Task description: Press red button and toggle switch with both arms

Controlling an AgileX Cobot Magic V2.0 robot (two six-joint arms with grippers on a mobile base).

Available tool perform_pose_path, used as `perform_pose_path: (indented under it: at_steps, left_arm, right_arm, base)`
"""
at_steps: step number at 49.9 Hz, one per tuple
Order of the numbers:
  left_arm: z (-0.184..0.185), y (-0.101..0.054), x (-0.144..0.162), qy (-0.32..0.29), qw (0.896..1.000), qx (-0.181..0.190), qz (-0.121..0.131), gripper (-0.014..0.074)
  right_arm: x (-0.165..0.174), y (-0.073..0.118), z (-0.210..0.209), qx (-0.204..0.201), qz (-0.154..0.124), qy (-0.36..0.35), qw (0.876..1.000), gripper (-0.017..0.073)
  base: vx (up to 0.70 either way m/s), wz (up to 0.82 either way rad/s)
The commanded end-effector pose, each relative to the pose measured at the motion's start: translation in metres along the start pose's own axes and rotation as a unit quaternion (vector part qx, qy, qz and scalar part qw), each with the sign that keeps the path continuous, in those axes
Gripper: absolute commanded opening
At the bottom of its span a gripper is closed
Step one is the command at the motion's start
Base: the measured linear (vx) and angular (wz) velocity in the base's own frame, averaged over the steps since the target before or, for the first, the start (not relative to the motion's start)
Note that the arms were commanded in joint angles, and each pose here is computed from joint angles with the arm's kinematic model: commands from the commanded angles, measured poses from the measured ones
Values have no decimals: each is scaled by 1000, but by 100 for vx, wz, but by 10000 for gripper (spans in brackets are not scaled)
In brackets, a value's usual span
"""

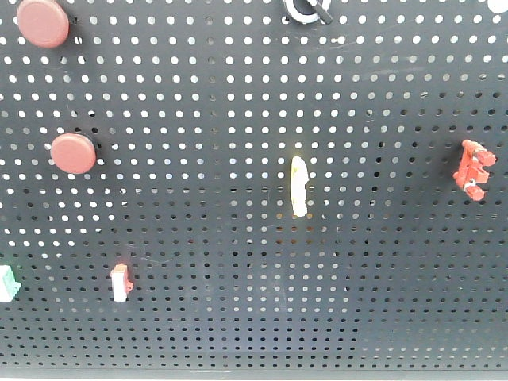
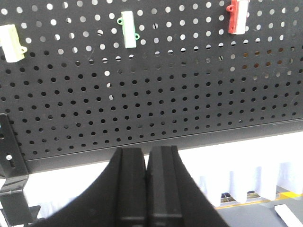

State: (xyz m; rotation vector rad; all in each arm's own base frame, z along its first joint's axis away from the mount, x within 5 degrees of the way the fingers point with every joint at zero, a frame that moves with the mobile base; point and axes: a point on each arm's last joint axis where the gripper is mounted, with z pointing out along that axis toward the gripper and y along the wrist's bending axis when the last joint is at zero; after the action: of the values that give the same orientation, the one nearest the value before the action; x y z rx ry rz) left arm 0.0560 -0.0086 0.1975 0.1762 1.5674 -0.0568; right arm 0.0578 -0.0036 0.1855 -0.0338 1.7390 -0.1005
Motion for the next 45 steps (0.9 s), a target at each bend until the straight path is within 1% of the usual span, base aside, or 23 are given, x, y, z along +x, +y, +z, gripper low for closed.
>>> perform_pose_path:
  at_steps: [1,5,11,15,21,45]
  left_arm:
    - [1,0,4,-25,1000,-6,-6,1]
    - [1,0,5,-22,1000,-5,-6,1]
    - [1,0,5,-21,1000,-5,-6,1]
    - [1,0,5,-21,1000,-5,-6,1]
    - [1,0,5,-21,1000,-5,-6,1]
    - [1,0,5,-21,1000,-5,-6,1]
  right_arm:
    - [-3,0,-2,3,31,-53,998,-3]
    - [-3,0,-2,5,30,-52,998,-3]
    - [-9,0,-3,2,47,-90,995,-3]
    - [-12,0,-4,1,48,-107,993,-3]
    - [-13,0,-4,2,42,-110,993,-3]
    - [-13,0,-4,2,42,-110,993,-3]
  base:
    - [0,0]
    - [0,-1]
    - [0,0]
    - [0,0]
    - [0,0]
    - [0,0]
